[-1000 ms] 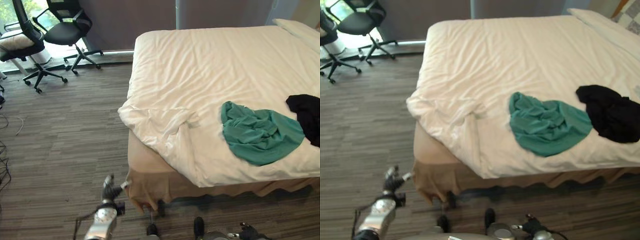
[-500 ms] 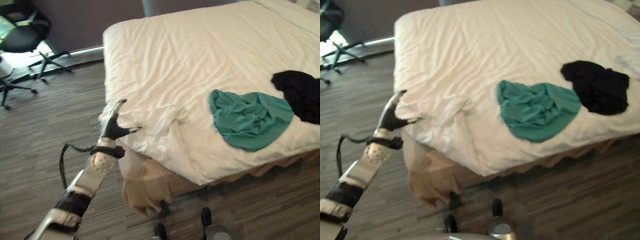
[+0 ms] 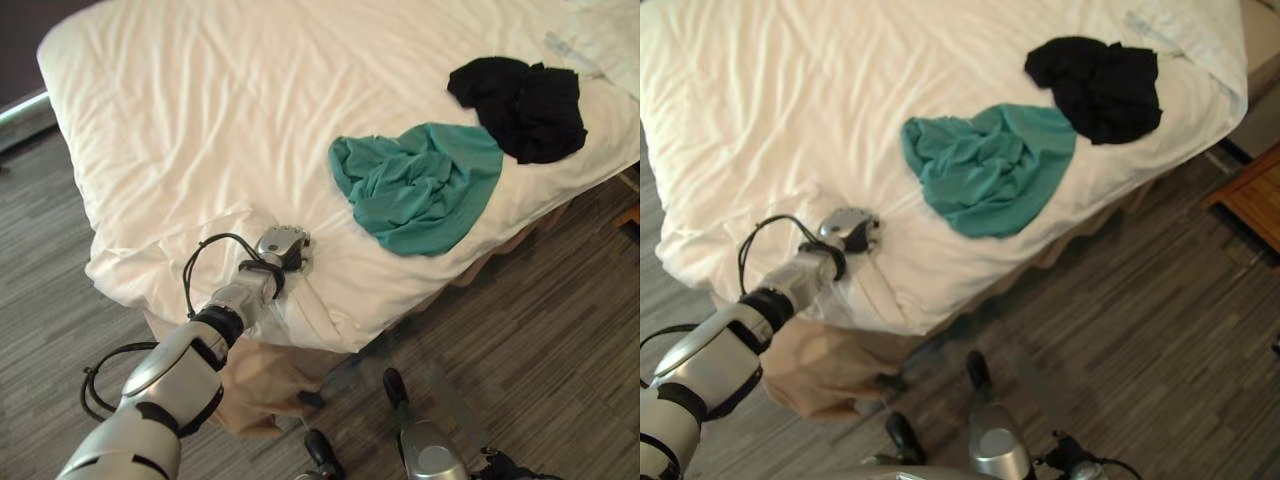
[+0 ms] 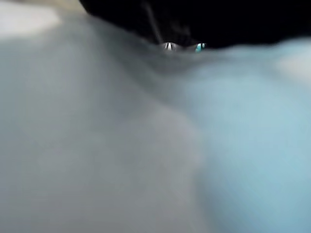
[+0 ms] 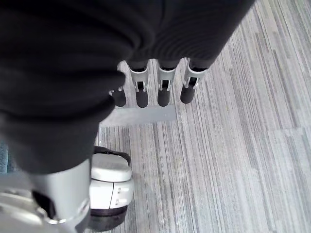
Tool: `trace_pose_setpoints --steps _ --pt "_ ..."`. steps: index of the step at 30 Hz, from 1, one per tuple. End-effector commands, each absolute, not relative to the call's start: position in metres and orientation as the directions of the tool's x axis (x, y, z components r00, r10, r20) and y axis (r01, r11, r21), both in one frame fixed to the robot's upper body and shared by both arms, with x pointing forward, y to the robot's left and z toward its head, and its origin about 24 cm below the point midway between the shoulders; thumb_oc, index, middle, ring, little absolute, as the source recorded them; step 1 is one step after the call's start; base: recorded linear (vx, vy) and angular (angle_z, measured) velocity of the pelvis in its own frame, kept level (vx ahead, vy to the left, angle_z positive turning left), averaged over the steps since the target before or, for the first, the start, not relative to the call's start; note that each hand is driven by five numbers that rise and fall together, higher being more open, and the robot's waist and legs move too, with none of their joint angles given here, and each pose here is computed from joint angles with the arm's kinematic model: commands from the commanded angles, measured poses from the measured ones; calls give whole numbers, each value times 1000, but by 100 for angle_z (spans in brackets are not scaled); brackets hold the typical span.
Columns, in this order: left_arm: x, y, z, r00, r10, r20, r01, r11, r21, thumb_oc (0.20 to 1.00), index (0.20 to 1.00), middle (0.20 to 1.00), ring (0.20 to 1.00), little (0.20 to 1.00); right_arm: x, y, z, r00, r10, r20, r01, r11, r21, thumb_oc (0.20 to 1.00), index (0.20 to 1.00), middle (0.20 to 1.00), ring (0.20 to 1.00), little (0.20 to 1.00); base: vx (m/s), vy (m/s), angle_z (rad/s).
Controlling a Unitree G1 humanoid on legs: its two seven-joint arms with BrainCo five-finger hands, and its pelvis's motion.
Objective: Tidy up the quilt and then pick up the clothes from the bed and put them into the laundry hamper.
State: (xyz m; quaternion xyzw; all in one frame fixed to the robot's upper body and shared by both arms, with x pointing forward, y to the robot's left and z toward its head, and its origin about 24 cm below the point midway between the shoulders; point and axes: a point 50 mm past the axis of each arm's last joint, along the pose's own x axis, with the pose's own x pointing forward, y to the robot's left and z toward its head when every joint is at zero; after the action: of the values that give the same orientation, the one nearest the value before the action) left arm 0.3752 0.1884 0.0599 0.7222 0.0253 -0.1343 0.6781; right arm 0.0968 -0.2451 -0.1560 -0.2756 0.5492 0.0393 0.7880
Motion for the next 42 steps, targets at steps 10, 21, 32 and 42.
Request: trace_pose_setpoints --steps 10,21,32,42 --pt "283 324 35 947 214 -237 169 296 940 200 200 200 200 200 104 -289 -142 362 -374 -854 -159 878 -451 1000 1000 1000 1000 1000 21 -16 21" --pt "31 317 -141 222 472 -853 441 731 520 611 611 611 611 611 241 -326 -6 866 -408 -288 165 779 -604 1000 1000 1000 1000 1000 7 44 17" --pt "17 276 -160 168 353 -920 593 710 381 1000 1000 1000 1000 1000 356 -173 187 895 157 417 110 829 -548 200 200 200 200 200 -55 -4 12" --pt "201 260 -100 771 249 -585 316 648 693 1000 1000 1000 1000 1000 381 -75 236 825 287 488 -60 901 -429 200 200 200 200 200 -181 -29 30"
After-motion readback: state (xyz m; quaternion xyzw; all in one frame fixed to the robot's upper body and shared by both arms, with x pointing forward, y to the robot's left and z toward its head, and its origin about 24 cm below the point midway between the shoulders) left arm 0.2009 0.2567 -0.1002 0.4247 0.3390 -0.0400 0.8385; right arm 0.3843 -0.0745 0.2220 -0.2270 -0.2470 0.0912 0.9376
